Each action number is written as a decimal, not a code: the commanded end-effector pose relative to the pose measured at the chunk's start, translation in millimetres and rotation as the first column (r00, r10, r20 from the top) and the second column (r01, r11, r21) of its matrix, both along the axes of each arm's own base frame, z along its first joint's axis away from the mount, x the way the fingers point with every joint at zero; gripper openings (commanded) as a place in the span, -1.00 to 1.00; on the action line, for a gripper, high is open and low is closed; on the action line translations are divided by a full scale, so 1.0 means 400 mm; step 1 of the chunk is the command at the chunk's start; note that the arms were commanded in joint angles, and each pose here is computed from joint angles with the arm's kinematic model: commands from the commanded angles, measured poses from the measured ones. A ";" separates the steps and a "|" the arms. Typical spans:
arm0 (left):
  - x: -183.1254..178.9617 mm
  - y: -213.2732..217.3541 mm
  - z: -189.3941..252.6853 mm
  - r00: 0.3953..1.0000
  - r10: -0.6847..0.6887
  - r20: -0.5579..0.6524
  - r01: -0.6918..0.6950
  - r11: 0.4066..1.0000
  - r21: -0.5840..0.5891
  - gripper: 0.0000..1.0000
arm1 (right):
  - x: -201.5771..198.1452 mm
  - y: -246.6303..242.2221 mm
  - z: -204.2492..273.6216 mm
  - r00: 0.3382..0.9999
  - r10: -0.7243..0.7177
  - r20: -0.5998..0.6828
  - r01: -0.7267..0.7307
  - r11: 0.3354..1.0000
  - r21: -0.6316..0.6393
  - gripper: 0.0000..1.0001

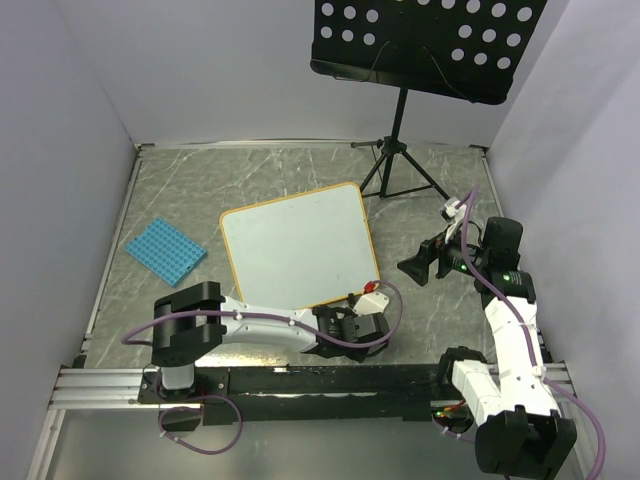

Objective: Write a sentence on the whiteboard
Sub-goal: Pick up the whiteboard marker from the corner of the board, then pass from the left arm to the right, then pass from the right arm to the left

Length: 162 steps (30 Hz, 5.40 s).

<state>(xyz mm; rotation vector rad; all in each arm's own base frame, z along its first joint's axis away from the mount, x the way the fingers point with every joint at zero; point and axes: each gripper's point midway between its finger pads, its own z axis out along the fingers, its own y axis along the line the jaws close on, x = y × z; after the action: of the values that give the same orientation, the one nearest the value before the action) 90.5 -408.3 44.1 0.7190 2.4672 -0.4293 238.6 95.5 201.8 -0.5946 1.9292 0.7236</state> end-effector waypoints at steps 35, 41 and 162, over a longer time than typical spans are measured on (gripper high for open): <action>0.045 0.023 -0.037 0.995 0.038 0.097 -0.047 0.994 0.099 -0.95 | -0.002 0.005 0.019 0.998 0.044 0.039 -0.045 0.999 0.025 1.00; 0.093 0.020 0.036 0.971 0.028 0.239 -0.023 1.000 -0.021 -0.98 | -0.017 0.031 -0.009 0.991 0.131 -0.034 -0.128 0.989 0.080 1.00; 0.209 0.004 0.370 0.922 -0.132 0.364 0.329 0.764 -0.555 0.56 | -0.117 0.215 -0.007 0.829 0.520 -0.208 -0.436 0.832 0.344 -1.00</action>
<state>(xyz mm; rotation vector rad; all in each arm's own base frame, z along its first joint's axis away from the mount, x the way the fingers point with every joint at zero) 175.0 -397.9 183.0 0.6887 1.8188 -1.0578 188.5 179.8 182.8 -0.7959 2.0008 1.4722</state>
